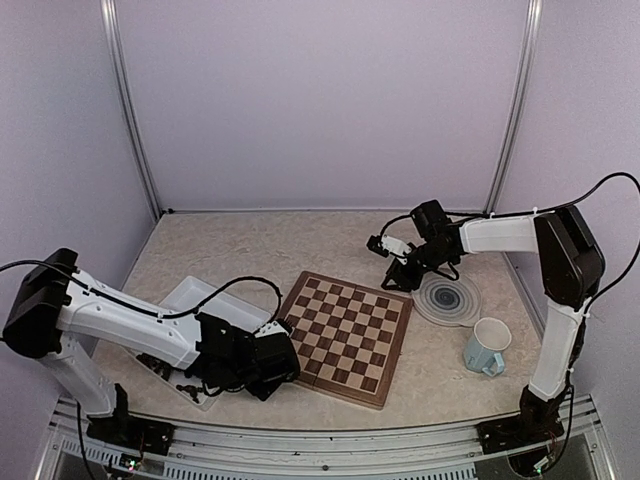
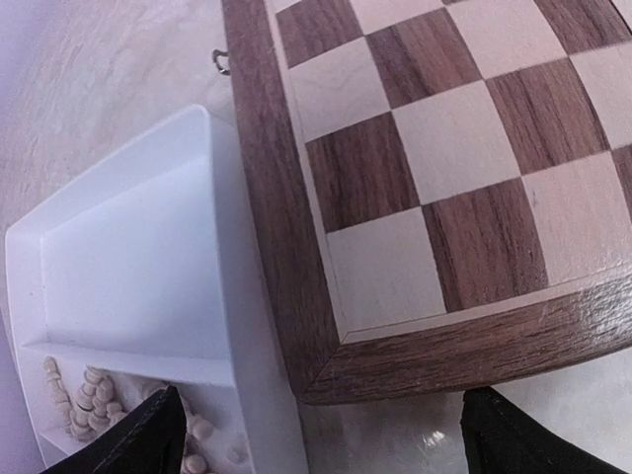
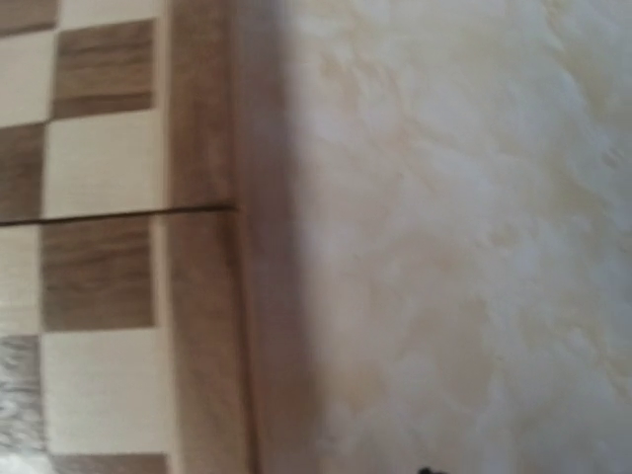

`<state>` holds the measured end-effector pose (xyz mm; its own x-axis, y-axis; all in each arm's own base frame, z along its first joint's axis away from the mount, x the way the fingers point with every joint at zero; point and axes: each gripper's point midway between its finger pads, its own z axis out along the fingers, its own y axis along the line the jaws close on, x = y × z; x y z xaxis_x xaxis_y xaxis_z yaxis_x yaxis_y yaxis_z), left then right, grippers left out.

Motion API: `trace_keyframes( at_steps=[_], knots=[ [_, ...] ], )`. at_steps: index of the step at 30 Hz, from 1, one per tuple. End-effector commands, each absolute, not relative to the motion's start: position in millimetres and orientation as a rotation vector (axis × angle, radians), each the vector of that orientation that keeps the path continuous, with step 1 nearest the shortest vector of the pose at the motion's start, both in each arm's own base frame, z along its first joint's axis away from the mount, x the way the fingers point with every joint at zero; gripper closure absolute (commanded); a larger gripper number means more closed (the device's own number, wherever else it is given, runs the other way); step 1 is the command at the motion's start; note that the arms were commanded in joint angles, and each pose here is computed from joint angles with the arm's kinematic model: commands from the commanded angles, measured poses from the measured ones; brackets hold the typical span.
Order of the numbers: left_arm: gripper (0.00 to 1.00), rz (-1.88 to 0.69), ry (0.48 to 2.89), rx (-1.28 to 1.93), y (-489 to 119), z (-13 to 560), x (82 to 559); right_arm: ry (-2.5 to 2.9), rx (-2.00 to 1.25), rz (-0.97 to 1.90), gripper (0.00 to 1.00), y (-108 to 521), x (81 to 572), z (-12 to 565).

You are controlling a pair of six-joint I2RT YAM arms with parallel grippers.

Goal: Set up the chess pieces on the board
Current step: Position the chessboard at the center of the board, then adjust the chessboard at the center of the board.

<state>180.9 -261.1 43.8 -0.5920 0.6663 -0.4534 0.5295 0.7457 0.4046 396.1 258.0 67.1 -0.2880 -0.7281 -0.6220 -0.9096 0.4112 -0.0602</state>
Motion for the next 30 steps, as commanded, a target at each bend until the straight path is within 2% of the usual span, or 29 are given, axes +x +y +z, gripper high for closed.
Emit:
trace_keyframes(
  at_steps=[1, 13, 16, 19, 22, 24, 27, 28, 30],
  knots=[
    [0.04, 0.234, 2.238, 0.788, -288.7, 76.2, 234.2, 2.096, -1.429, 0.296, 0.56, 249.0, 398.6, 63.5],
    [0.07, 0.253, 2.207, 0.824, -308.3, 80.9, 305.8, 2.125, -1.469, 0.333, 0.62, 241.4, 381.0, 63.5],
    [0.08, 0.24, 2.2, 0.833, -317.0, 93.3, 302.8, 2.111, -1.407, 0.356, 0.6, 237.3, 391.9, 85.8],
    [0.09, 0.209, 2.196, 0.854, -323.9, 109.3, 283.5, 2.107, -1.344, 0.325, 0.62, 227.0, 413.1, 101.6],
    [0.28, 0.166, 2.271, 0.871, -322.3, 105.5, 258.6, 2.134, -1.305, 0.246, 0.68, 217.4, 433.5, 98.2],
    [0.45, 0.132, 2.345, 0.868, -318.8, 96.9, 241.5, 2.159, -1.308, 0.213, 0.76, 214.9, 439.9, 88.5],
    [0.93, 0.089, 2.447, 0.846, -311.3, 83.5, 218.6, 2.179, -1.324, 0.175, 0.83, 211.5, 446.3, 73.7],
    [1.0, 0.071, 2.472, 0.839, -309.6, 80.9, 213.0, 2.181, -1.335, 0.167, 0.84, 211.5, 447.1, 69.3],
    [1.0, 0.039, 2.519, 0.827, -307.4, 72.4, 203.4, 2.184, -1.356, 0.149, 0.86, 210.9, 449.7, 62.0]
  ],
)
